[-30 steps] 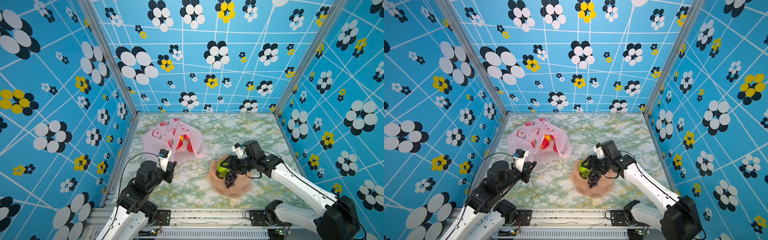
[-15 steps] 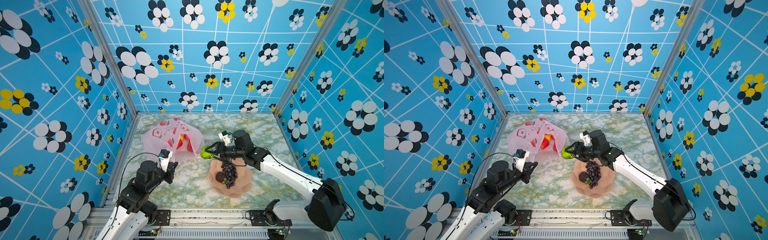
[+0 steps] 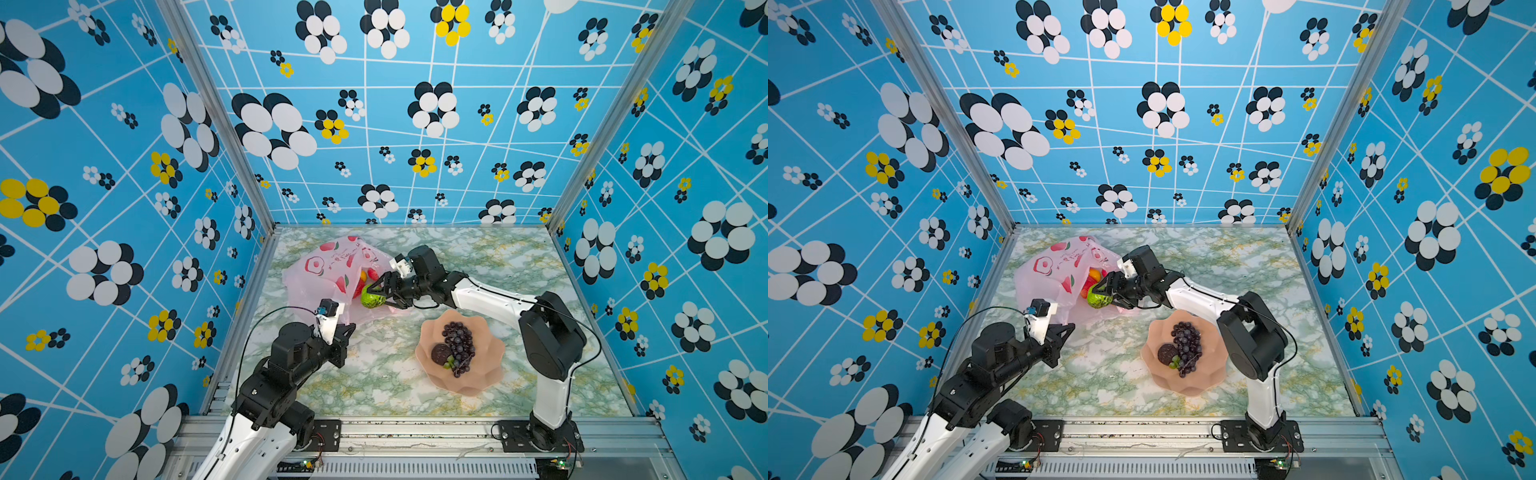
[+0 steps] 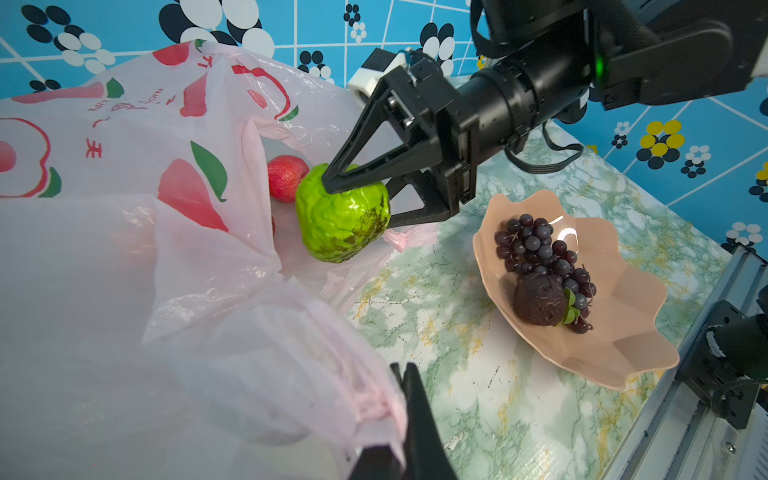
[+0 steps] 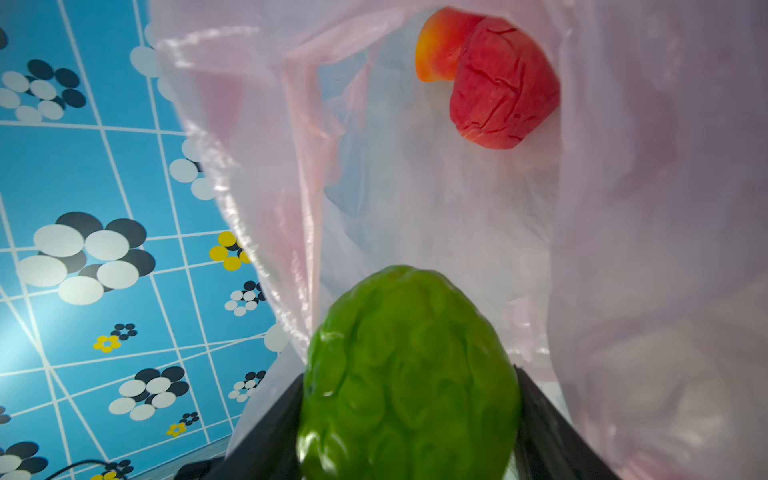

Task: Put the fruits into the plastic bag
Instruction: 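Lift the custard apple and carry it into the bag with the right gripper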

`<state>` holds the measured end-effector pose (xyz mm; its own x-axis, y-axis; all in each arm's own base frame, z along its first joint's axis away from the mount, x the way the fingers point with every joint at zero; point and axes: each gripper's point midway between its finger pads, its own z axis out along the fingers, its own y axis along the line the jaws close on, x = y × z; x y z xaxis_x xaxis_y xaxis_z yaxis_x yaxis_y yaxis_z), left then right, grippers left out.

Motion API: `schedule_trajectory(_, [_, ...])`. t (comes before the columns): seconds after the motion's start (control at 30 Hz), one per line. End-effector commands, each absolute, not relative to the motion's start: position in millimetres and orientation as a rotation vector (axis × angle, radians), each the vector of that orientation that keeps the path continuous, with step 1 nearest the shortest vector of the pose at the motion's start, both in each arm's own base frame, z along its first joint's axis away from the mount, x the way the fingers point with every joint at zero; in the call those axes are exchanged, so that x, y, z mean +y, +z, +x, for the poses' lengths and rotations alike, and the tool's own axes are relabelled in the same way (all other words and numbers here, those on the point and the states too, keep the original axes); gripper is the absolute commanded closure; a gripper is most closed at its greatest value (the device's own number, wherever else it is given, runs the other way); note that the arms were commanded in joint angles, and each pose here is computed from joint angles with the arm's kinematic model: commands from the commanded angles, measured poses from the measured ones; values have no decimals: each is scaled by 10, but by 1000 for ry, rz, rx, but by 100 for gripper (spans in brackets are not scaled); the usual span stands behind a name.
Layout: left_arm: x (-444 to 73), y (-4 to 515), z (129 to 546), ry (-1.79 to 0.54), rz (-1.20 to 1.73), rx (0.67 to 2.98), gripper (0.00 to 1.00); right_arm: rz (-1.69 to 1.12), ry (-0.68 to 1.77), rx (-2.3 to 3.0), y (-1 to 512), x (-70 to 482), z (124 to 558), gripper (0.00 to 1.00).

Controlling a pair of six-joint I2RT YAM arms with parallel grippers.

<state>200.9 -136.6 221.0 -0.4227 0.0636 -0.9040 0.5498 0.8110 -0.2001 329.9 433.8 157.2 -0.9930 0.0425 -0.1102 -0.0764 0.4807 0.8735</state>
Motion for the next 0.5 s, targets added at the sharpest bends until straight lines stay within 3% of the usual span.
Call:
schedule_trajectory(0.0, [-1370,2340,2026,-583,470,1898,100,-100,1592,2582,1707,4588,3286,41])
schedule_trajectory(0.2, [-1380,2330,2026,-587,478,1901,100,-129,1695,2542,1829,5057,3369,39])
schedule_trajectory(0.47, [-1378,2343,2022,-587,477,1894,100,75,1899,2472,1647,5482,3700,36])
